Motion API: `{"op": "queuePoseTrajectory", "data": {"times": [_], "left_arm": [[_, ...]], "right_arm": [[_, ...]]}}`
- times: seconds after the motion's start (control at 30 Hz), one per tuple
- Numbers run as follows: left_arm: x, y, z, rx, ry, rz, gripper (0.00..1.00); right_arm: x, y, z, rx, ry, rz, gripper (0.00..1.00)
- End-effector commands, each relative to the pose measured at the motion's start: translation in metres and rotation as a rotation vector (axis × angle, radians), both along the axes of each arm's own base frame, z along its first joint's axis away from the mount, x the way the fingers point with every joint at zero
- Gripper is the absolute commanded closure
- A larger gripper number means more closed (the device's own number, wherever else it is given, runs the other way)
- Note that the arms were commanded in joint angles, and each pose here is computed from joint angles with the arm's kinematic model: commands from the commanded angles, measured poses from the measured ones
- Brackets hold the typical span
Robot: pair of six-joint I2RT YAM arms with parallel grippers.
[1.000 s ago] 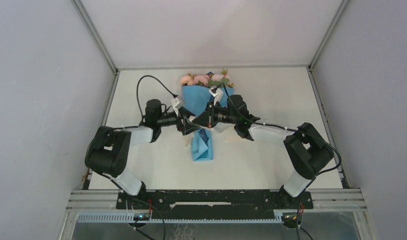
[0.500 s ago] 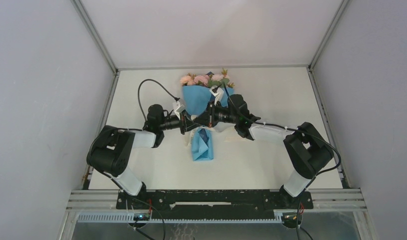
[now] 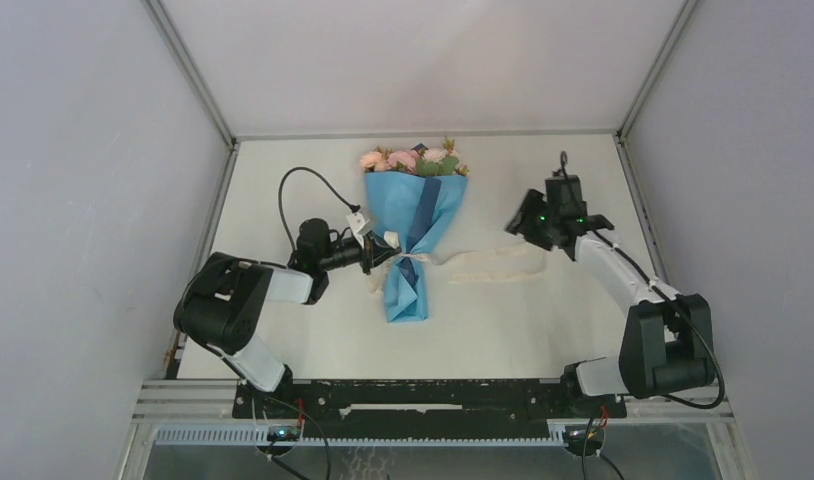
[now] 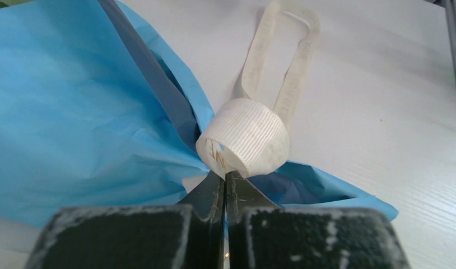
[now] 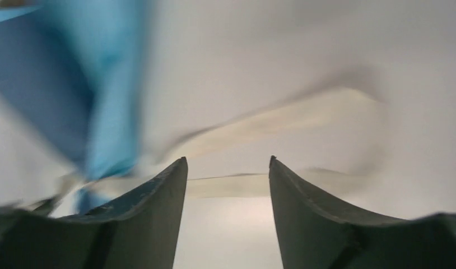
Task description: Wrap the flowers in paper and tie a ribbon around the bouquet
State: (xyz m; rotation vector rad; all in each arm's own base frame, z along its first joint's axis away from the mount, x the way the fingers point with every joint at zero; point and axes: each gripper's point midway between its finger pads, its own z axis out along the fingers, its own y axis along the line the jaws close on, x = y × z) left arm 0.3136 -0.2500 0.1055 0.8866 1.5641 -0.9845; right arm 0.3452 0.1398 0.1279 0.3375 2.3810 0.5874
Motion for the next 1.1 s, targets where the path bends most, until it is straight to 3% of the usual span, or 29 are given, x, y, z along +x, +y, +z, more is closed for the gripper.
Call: {"op": "queuePoseTrajectory", "data": {"times": [0.0,0.2,0.27,0.37,0.4,0.47,0.53,0.6,0.7,0.8,0.97,1.07], "left_arm": [[0.004,0.001,0.014,0.029,-0.144,0.015,1.0],[0.006,0.002,0.014,0.066,-0.219,0.026,1.0],[0.005,0.001,0.015,0.065,-0.222,0.022,1.0],[0.004,-0.002,0.016,0.064,-0.228,0.016,1.0],[0.005,-0.002,0.015,0.065,-0.223,0.019,1.0],[0.006,-0.003,0.016,0.064,-0.22,0.023,1.0],[0.005,-0.005,0.016,0.063,-0.222,0.011,1.0],[0.0,-0.007,0.014,0.076,-0.227,-0.025,1.0],[-0.01,-0.01,0.007,0.118,-0.254,-0.079,1.0],[-0.018,-0.012,0.002,0.159,-0.283,-0.103,1.0],[-0.032,-0.013,-0.002,0.204,-0.36,-0.116,1.0],[-0.036,-0.012,-0.001,0.213,-0.379,-0.114,1.0]], "right_arm": [[-0.068,-0.086,-0.062,-0.267,0.345,-0.219,0.33],[-0.035,-0.101,-0.081,-0.19,0.396,-0.183,0.29],[-0.028,-0.092,-0.093,-0.132,0.442,-0.12,0.31],[-0.031,-0.096,-0.114,-0.169,0.514,-0.095,0.37],[-0.035,-0.099,-0.119,-0.185,0.534,-0.094,0.41],[-0.039,-0.108,-0.121,-0.195,0.553,-0.096,0.75],[-0.031,-0.104,-0.099,-0.164,0.493,-0.054,0.96],[-0.012,-0.088,-0.055,-0.123,0.357,0.016,1.0],[0.019,-0.041,0.041,-0.148,0.094,0.135,1.0],[0.022,0.061,0.109,-0.121,-0.069,0.425,1.0],[0.024,0.191,0.158,-0.051,-0.186,0.64,1.0],[0.027,0.245,0.156,0.032,-0.194,0.71,1.0]]}}
